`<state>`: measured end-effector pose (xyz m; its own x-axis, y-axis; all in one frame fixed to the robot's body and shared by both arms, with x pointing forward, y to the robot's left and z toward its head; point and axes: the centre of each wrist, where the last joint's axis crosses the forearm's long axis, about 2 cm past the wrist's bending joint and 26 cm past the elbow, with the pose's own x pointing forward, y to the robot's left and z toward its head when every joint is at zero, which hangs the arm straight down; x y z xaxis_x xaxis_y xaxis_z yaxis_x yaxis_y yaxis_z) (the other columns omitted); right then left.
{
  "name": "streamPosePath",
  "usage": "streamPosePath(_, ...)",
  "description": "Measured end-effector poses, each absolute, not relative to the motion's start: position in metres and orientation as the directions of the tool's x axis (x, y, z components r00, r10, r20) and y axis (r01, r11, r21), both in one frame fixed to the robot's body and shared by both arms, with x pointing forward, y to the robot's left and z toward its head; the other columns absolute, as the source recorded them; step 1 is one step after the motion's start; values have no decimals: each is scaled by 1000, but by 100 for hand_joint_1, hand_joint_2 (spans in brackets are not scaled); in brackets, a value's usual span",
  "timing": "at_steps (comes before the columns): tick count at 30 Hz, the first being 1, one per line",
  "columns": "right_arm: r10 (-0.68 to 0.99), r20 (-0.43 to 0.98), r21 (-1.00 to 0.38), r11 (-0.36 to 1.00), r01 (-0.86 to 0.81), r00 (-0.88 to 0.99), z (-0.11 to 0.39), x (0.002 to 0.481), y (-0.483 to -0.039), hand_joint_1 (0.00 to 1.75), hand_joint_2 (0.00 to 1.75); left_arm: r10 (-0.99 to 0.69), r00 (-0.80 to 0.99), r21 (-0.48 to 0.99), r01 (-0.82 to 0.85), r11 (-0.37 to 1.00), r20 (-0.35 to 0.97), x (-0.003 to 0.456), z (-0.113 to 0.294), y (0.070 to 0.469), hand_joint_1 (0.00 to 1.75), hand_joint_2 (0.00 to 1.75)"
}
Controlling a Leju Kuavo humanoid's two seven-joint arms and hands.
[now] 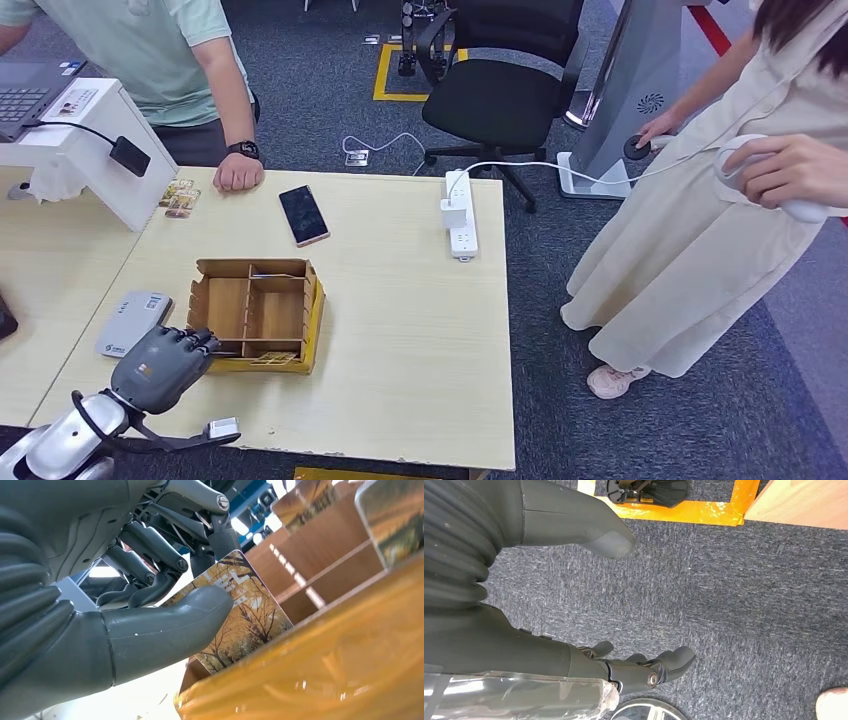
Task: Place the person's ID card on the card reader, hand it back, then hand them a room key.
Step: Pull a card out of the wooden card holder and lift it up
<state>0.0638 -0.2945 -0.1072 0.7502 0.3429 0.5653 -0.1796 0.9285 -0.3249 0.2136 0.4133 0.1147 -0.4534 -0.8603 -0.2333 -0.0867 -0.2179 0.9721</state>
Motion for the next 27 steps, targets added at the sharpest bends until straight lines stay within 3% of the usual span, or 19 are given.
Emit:
streamPosePath(12,348,559,-327,927,-185,753,-107,64,-294,0,175,-863,-443,969,-159,-191,-243,226,131,416,175,175)
streamPosePath(27,346,555,-334,926,-178,756,-107,65,-293,0,175,-887,-334,919,-339,-203,-319,273,186,438,175,175)
